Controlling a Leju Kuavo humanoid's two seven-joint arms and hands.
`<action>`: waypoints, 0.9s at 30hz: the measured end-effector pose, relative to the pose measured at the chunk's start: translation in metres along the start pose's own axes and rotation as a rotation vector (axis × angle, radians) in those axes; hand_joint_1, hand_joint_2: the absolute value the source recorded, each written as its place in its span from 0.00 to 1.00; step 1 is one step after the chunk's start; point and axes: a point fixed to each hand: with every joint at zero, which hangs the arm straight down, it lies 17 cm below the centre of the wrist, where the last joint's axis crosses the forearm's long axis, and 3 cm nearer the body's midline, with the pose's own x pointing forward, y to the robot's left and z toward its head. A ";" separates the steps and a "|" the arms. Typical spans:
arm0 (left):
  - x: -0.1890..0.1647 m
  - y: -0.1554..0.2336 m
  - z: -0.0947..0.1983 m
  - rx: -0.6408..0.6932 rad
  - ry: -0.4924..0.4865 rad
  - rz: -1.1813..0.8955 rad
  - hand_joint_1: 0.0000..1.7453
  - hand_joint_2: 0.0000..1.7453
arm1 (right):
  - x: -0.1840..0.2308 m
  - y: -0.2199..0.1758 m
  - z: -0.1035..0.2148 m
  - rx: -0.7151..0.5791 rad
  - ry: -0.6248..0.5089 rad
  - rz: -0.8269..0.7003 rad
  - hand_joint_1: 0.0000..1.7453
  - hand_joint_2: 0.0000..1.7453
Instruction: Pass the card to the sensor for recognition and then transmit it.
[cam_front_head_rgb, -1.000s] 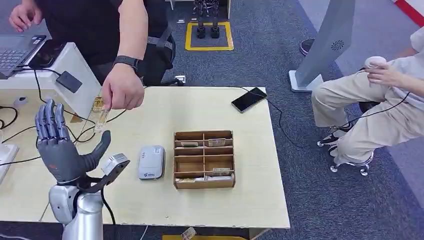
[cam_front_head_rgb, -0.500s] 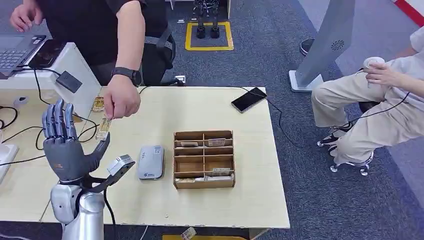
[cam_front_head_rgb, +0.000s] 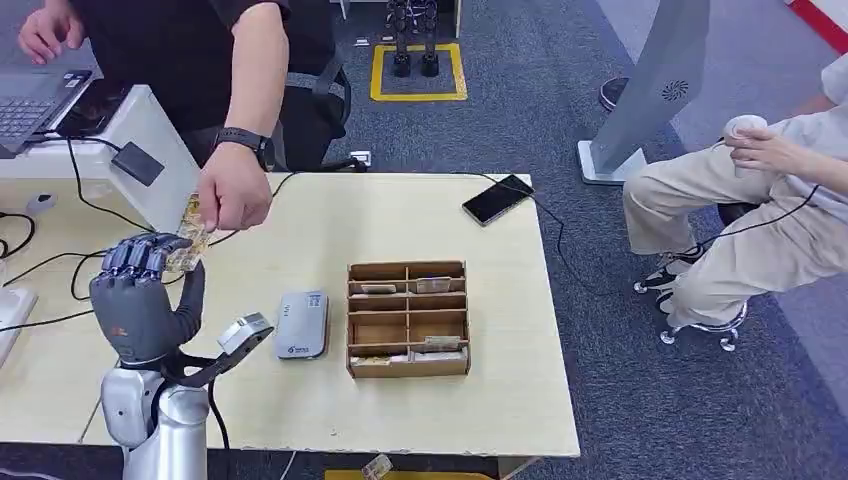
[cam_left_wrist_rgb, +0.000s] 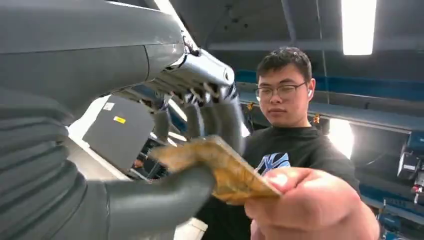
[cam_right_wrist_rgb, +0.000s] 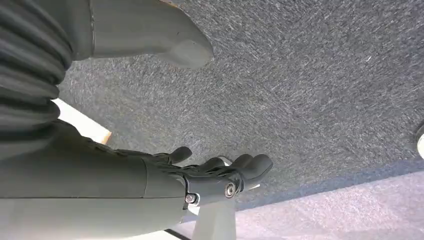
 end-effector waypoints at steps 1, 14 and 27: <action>0.000 0.000 0.000 0.000 0.000 0.000 1.00 1.00 | 0.000 0.000 0.000 0.000 0.000 0.000 0.00 1.00; -0.001 0.001 0.000 0.007 0.008 0.006 1.00 1.00 | -0.001 0.000 0.000 -0.002 0.006 -0.006 0.00 1.00; -0.010 0.004 0.003 0.009 0.031 0.001 1.00 1.00 | -0.004 -0.001 0.000 -0.006 0.023 -0.014 0.00 1.00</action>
